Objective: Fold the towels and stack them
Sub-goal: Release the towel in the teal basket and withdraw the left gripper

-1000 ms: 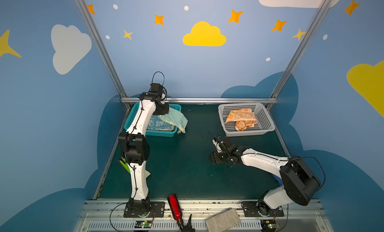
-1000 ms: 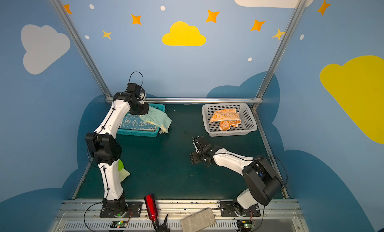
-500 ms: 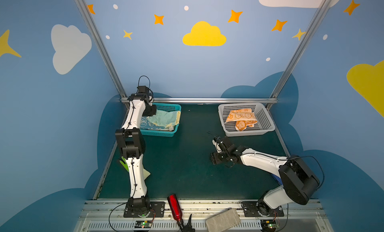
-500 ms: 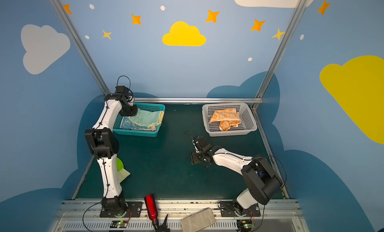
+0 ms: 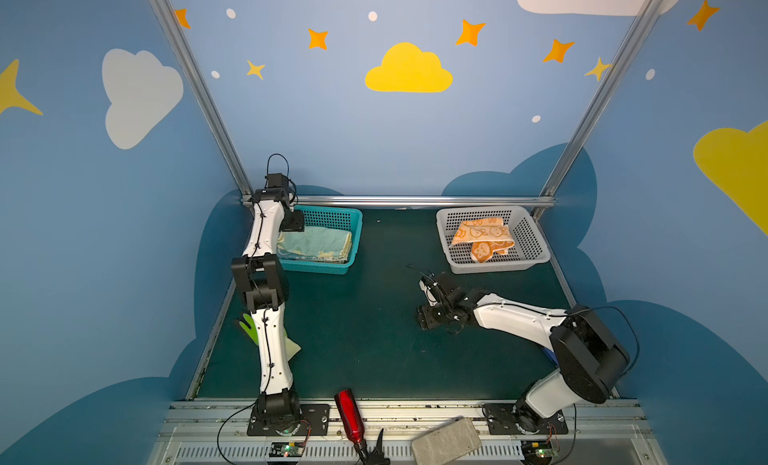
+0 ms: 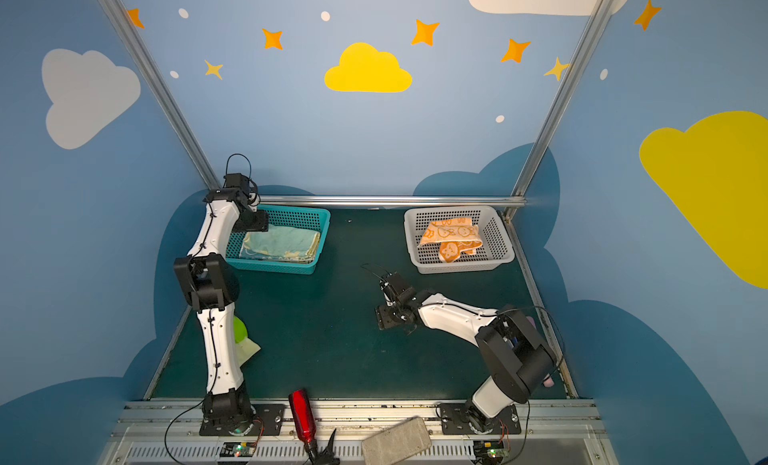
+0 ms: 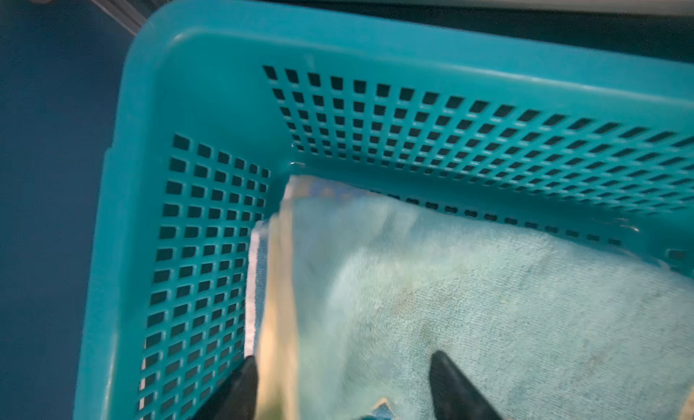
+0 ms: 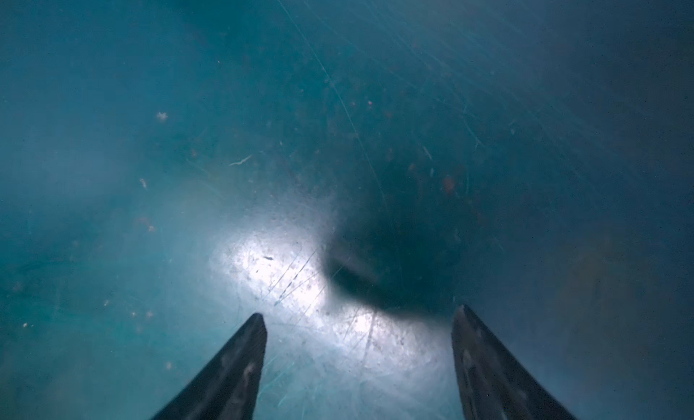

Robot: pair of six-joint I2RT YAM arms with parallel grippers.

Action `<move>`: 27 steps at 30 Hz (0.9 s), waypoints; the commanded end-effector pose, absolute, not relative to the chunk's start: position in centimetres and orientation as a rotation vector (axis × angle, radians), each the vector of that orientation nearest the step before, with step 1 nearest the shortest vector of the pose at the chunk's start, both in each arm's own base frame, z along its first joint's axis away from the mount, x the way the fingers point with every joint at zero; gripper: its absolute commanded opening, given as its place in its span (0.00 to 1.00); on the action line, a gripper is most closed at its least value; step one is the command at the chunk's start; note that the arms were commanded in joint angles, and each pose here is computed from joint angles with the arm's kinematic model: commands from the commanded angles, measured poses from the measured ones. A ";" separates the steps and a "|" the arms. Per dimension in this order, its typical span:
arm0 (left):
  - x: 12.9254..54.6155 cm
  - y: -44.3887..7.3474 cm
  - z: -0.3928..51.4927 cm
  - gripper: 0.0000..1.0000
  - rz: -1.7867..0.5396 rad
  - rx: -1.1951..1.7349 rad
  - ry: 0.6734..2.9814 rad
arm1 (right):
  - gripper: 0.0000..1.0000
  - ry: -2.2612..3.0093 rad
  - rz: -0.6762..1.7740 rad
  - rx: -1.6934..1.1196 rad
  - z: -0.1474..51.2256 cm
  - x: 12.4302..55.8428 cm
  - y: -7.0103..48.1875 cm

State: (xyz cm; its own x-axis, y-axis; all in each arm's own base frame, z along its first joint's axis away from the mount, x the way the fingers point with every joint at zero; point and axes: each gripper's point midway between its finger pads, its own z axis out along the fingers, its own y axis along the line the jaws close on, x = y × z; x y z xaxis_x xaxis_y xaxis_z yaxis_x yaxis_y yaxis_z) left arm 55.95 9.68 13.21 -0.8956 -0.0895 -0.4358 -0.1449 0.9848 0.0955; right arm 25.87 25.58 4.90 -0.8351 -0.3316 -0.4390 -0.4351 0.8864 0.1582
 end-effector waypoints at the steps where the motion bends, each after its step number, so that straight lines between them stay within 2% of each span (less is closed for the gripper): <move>1: 56.0 10.5 13.3 1.00 0.229 -0.195 2.680 | 0.78 2.644 0.288 -0.547 5.5 26.5 25.3; 6: 55.7 10.7 15.5 1.00 0.234 -0.242 2.617 | 0.82 2.614 0.238 -0.532 6.4 27.0 24.7; 12: 54.4 8.4 20.3 1.00 0.115 -0.281 2.474 | 0.88 2.570 0.153 -0.443 8.2 28.5 23.7; 18: 50.7 2.3 23.2 1.00 -0.117 -0.222 2.335 | 0.88 2.510 0.147 -0.443 10.3 29.8 23.6; 27: 44.0 -9.2 23.4 1.00 -0.340 0.014 2.233 | 0.88 2.433 0.033 -0.464 13.6 32.8 22.3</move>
